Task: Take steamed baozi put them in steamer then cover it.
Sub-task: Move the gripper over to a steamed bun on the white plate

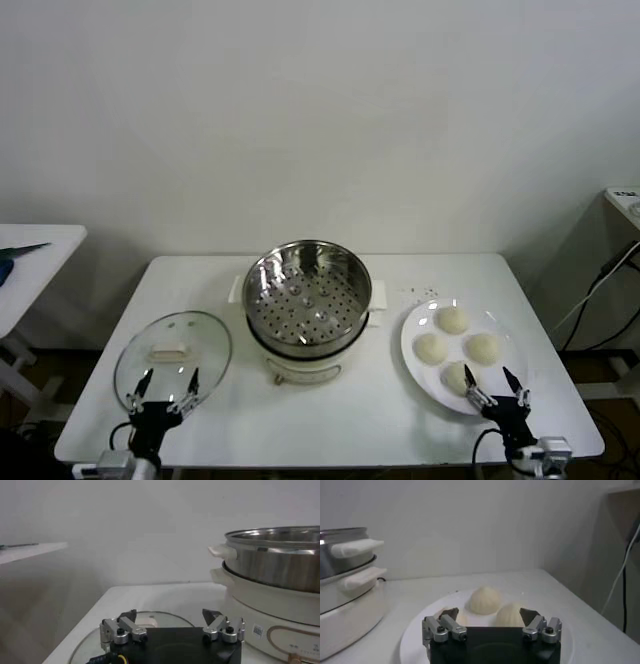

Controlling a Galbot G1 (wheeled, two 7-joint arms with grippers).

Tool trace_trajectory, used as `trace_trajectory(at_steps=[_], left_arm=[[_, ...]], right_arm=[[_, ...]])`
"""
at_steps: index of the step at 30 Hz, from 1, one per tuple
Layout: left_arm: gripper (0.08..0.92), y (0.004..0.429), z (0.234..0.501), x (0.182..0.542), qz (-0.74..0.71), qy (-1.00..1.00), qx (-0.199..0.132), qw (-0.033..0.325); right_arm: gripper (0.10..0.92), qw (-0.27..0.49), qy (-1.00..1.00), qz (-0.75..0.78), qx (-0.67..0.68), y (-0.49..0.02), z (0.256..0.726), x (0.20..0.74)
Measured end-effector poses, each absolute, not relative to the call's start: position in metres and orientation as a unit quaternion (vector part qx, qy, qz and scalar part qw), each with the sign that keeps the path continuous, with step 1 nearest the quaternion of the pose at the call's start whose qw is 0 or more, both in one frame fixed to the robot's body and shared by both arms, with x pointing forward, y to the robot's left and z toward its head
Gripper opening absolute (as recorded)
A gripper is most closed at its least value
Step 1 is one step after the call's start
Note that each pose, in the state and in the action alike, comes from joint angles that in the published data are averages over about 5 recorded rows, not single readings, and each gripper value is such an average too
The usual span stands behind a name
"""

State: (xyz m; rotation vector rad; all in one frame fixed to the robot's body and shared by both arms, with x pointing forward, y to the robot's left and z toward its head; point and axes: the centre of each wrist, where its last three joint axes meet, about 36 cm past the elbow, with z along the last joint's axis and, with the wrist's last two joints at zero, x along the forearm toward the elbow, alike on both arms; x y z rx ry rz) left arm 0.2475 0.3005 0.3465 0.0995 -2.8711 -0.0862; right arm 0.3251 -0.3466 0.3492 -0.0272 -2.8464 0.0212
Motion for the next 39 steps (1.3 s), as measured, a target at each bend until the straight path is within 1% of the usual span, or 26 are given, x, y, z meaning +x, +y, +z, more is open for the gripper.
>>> trace_trajectory(at_steps=[2, 8, 14, 20, 25, 29, 33, 39], left_arm=[[0.823, 0.300, 0.347, 0.248, -0.030, -0.990, 0.034, 0.133], [0.823, 0.300, 0.349, 0.248, -0.030, -0.991, 0.031, 0.130], [0.823, 0.297, 0.350, 0.246, -0.030, -0.991, 0.027, 0.131], [0.823, 0.292, 0.350, 0.246, -0.030, -0.991, 0.024, 0.131], [0.823, 0.290, 0.349, 0.245, -0.033, -0.990, 0.022, 0.132], [0.823, 0.290, 0.350, 0.244, -0.036, -0.990, 0.021, 0.133], [0.823, 0.290, 0.350, 0.242, -0.036, -0.990, 0.021, 0.133], [0.823, 0.290, 0.349, 0.241, -0.037, -0.990, 0.023, 0.134]], right_arm=[[0.823, 0.147, -0.989, 0.017, -0.006, -0.349, 0.355, 0.336], [0.823, 0.147, -0.984, 0.092, 0.040, -0.363, 0.391, 0.405], [0.823, 0.164, -0.948, 0.221, 0.159, -0.385, 0.435, 0.468], [0.823, 0.194, -0.867, 0.351, 0.297, -0.409, 0.476, 0.521], [0.823, 0.235, -0.779, 0.427, 0.394, -0.422, 0.505, 0.558], [0.823, 0.279, -0.711, 0.468, 0.444, -0.426, 0.526, 0.582], [0.823, 0.321, -0.664, 0.491, 0.464, -0.426, 0.540, 0.602], [0.823, 0.374, -0.628, 0.502, 0.462, -0.416, 0.543, 0.625]])
